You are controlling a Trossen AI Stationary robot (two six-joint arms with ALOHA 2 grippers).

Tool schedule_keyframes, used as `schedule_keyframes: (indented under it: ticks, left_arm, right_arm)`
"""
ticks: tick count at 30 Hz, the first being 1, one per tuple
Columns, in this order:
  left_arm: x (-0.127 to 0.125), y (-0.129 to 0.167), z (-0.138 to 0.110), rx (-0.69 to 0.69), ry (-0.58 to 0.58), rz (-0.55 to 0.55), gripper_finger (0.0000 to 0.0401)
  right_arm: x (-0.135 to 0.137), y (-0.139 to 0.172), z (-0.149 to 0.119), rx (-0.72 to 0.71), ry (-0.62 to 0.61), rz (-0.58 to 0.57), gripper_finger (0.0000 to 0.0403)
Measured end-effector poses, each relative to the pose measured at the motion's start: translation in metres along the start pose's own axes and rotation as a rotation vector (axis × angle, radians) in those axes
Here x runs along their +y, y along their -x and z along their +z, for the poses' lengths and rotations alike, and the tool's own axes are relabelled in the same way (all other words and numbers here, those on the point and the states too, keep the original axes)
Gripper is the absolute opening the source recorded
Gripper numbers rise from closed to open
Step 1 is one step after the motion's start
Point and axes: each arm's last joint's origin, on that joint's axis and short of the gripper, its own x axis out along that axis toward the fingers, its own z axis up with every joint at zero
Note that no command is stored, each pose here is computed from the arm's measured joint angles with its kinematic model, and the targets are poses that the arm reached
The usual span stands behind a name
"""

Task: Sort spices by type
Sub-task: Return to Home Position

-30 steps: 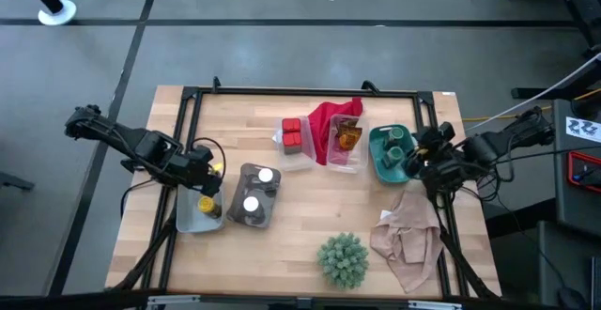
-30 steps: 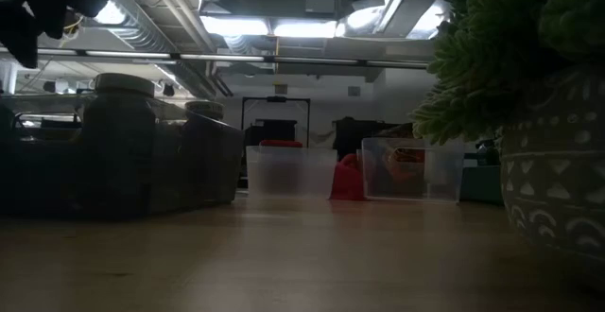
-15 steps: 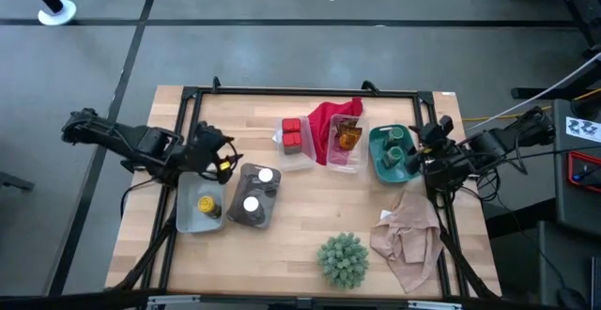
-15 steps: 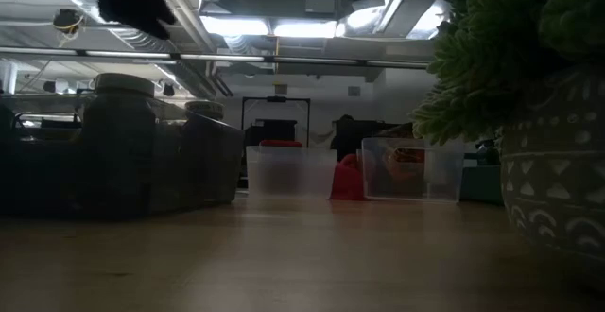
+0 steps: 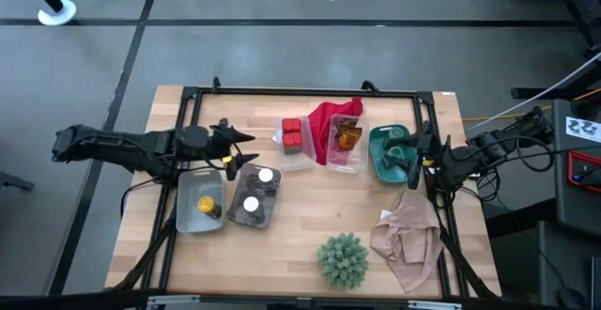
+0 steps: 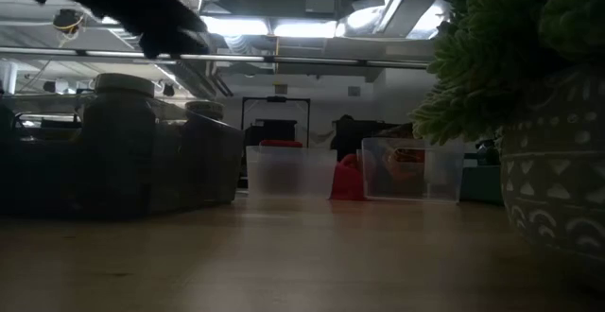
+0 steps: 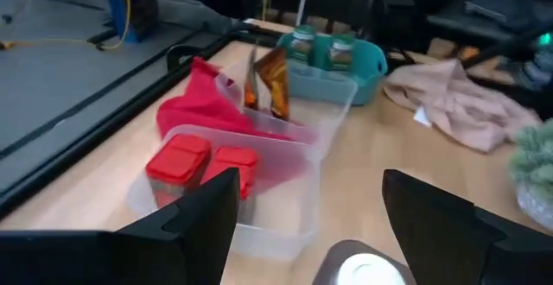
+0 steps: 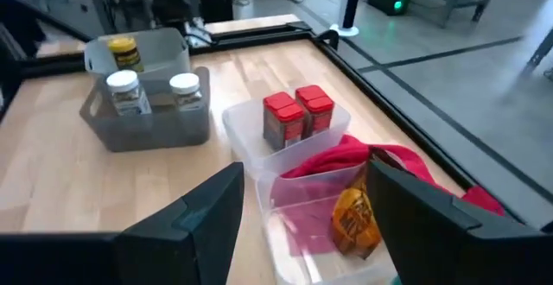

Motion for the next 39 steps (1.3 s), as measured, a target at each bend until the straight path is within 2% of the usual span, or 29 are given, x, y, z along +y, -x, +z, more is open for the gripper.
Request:
schedule_keyframes:
  ticks: [7,17,24,30,37,39]
  left_arm:
    - [0.015,0.014,-0.03,-0.053,0.078,-0.026,0.0267]
    - [0.025,0.028,-0.069,-0.173,0.129,-0.068,0.0267]
    - [0.028,0.032,-0.088,-0.258,0.121,-0.083,0.0267]
    - [0.031,0.033,-0.103,-0.284,0.1,-0.084,0.0267]
    - [0.032,0.038,-0.1,-0.34,0.059,-0.088,0.0267]
    - [0.032,0.038,-0.1,-0.342,0.059,-0.089,0.0267]
  right_arm:
    - [-0.019,0.006,-0.036,-0.081,-0.141,0.014,0.0243]
    - [-0.027,-0.006,-0.093,-0.221,-0.287,0.12,0.0243]
    - [-0.028,-0.013,-0.117,-0.233,-0.311,0.183,0.0243]
    - [-0.026,-0.015,-0.122,-0.21,-0.339,0.194,0.0243]
    - [-0.021,-0.029,-0.142,-0.199,-0.323,0.146,0.0243]
    - [-0.02,-0.031,-0.144,-0.206,-0.33,0.165,0.0243]
